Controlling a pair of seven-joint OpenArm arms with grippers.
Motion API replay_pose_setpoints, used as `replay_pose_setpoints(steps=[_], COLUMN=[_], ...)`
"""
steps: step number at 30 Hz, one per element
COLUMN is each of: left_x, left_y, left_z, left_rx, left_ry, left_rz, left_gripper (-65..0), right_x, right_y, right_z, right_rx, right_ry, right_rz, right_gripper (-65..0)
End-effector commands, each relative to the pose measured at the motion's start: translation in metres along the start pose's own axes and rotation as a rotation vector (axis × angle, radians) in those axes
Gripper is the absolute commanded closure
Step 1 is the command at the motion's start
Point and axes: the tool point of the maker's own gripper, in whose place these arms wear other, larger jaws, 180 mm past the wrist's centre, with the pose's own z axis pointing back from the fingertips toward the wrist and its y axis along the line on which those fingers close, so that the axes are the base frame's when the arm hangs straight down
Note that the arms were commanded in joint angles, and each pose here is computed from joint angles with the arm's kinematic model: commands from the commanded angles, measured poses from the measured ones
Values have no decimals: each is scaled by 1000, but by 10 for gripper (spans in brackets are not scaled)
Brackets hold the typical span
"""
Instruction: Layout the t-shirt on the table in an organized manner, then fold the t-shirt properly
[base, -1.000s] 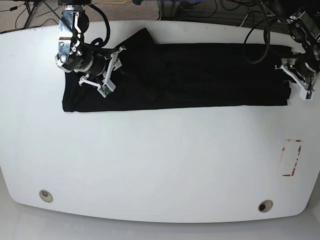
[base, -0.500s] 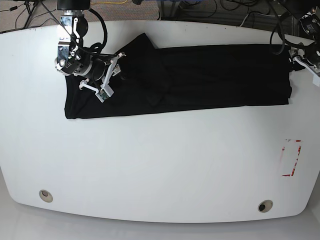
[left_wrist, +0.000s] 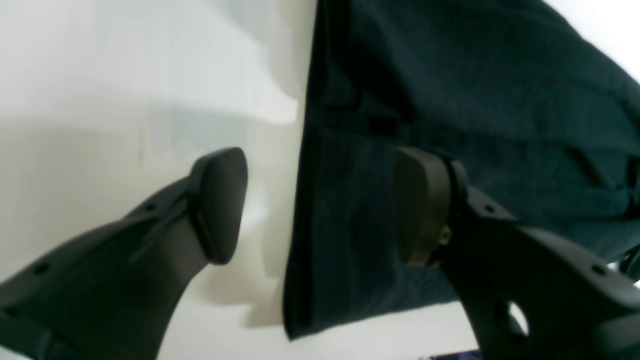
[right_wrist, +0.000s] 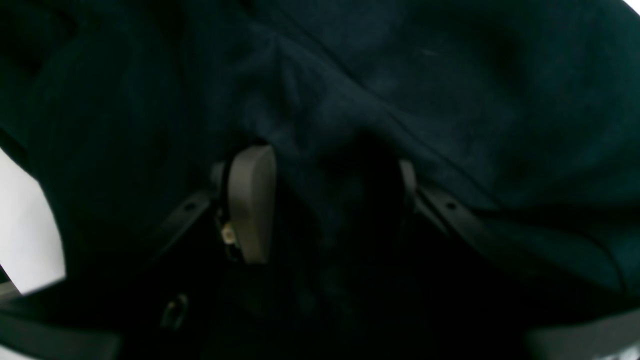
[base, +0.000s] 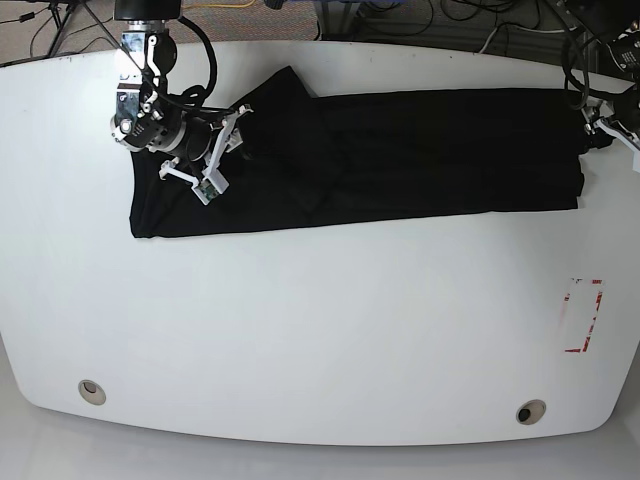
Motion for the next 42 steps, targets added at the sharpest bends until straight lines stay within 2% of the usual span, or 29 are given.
replay_pose_setpoints(steps=[1, 11, 14, 21, 24, 27, 36, 42], left_x=[-4, -8, -7, -12, -15, -13, 22, 45], left_y=[1, -28, -36, -40, -36, -31, -35, -70], left_z=[-4, -29, -35, -39, -40, -37, -9, 1], left_rx=[13, -50, -66, -65, -34, 8, 164, 199], left_ry=[47, 130, 147, 176, 215, 230, 171, 126], left_rz=[-7, -97, -123, -150, -182, -218, -432, -635], left_gripper=[-428, -418, -360, -143, -94, -89, -88, -88], right_x=[-21, -21, -16, -9, -9, -9, -9, -8], right_y=[-3, -3, 2, 8, 8, 9, 9, 8], right_z=[0, 0, -1, 0, -1, -1, -2, -2], right_rx=[-18, -19, 3, 41, 42, 44, 45, 43], right_ry=[100, 97, 70, 30, 31, 30, 29, 28], right_rz=[9, 6, -16, -43, -44, -47, -48, -46], right_gripper=[-298, -298, -298, -298, -298, -298, -298, -298])
